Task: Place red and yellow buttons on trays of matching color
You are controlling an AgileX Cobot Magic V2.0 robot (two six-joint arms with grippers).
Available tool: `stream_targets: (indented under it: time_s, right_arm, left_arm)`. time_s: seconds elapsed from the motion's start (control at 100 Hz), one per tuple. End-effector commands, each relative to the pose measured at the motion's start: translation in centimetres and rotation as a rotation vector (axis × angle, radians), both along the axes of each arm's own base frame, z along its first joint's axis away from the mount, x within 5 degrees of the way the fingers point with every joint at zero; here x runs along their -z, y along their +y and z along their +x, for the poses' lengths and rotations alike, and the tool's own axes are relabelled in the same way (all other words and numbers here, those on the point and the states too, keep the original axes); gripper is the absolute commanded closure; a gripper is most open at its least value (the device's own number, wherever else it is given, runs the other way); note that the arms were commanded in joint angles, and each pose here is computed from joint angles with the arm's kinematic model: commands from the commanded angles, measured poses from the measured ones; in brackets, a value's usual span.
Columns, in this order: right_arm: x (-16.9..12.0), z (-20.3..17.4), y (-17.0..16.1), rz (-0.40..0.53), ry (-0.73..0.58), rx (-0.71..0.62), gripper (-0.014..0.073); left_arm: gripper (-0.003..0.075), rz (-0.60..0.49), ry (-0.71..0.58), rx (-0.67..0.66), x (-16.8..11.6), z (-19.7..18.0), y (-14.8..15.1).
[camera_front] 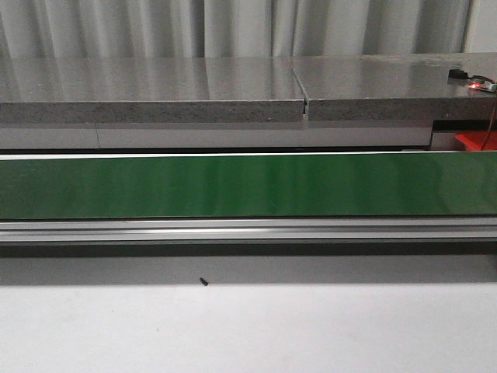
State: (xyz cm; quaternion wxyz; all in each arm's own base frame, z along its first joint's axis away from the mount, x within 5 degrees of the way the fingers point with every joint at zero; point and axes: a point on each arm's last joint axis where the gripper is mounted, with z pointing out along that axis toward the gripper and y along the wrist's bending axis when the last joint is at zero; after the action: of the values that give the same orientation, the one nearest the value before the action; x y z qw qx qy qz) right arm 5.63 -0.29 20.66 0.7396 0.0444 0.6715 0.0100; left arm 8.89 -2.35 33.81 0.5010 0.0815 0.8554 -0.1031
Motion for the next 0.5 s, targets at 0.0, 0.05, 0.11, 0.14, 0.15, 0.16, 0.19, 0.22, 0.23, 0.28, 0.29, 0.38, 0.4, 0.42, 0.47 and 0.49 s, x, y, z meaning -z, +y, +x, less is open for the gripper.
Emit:
stream_targets:
  time_s: [0.0,0.05,0.11,0.14,0.15,0.16,0.19,0.22,0.23,0.28,0.29,0.38,0.4,0.42,0.47,0.49]
  right_arm:
    - [-1.39,-0.38,0.01,-0.015,-0.115,0.006,0.0662]
    - [-1.39,-0.38,0.01,-0.015,-0.115,0.006,0.0662]
    - [-1.39,-0.38,0.01,-0.015,-0.115,0.006,0.0662]
    - [-1.39,-0.38,0.01,-0.015,-0.115,0.006,0.0662]
    - [-1.39,-0.38,0.01,-0.015,-0.115,0.006,0.0662]
    - [-1.39,-0.38,0.01,-0.015,-0.115,0.006,0.0662]
    - [-1.39,-0.38,0.01,-0.015,-0.115,0.006,0.0662]
    - [-1.39,-0.38,0.01,-0.015,-0.115,0.006,0.0662]
    - [-1.39,-0.38,0.01,-0.015,-0.115,0.006,0.0662]
    - [-1.39,-0.38,0.01,-0.015,-0.115,0.006,0.0662]
    - [-1.39,-0.38,0.01,-0.015,-0.115,0.006,0.0662]
    - [-1.39,-0.38,0.01,-0.015,-0.115,0.006,0.0662]
    - [-1.39,-0.38,0.01,-0.015,-0.115,0.006,0.0662]
    - [-1.39,-0.38,0.01,-0.015,-0.115,0.006,0.0662]
    - [-1.39,-0.38,0.01,-0.015,-0.115,0.006,0.0662]
    - [-1.39,-0.38,0.01,-0.015,-0.115,0.006,0.0662]
  left_arm:
    - [0.0741,-0.039,-0.078,-0.015,-1.31,0.26,-0.04]
    - [0.0741,-0.039,-0.078,-0.015,-1.31,0.26,-0.04]
    - [0.0741,-0.039,-0.078,-0.015,-1.31,0.26,-0.04]
    - [0.0741,-0.039,-0.078,-0.015,-1.31,0.26,-0.04]
    - [0.0741,-0.039,-0.078,-0.015,-1.31,0.26,-0.04]
    - [0.0741,-0.039,-0.078,-0.015,-1.31,0.26,-0.04]
    - [0.0741,-0.039,-0.078,-0.015,-1.31,0.26,-0.04]
    - [0.0741,-0.039,-0.078,-0.015,-1.31,0.26,-0.04]
    - [0.0741,-0.039,-0.078,-0.015,-1.31,0.26,-0.04]
    - [0.0741,-0.039,-0.078,-0.015,-1.31,0.26,-0.04]
    - [0.0741,-0.039,-0.078,-0.015,-1.31,0.26,-0.04]
    - [0.0741,-0.036,-0.098,-0.024,-1.46,0.36,0.04]
    - [0.0741,-0.033,-0.109,-0.031,-1.55,0.41,0.11]
    - [0.0741,-0.022,-0.129,-0.039,-1.69,0.39,0.22]
    - [0.0741,0.006,-0.179,-0.073,-1.80,0.36,0.61]
    - [0.0741,0.017,-0.202,-0.088,-1.78,0.38,0.77]
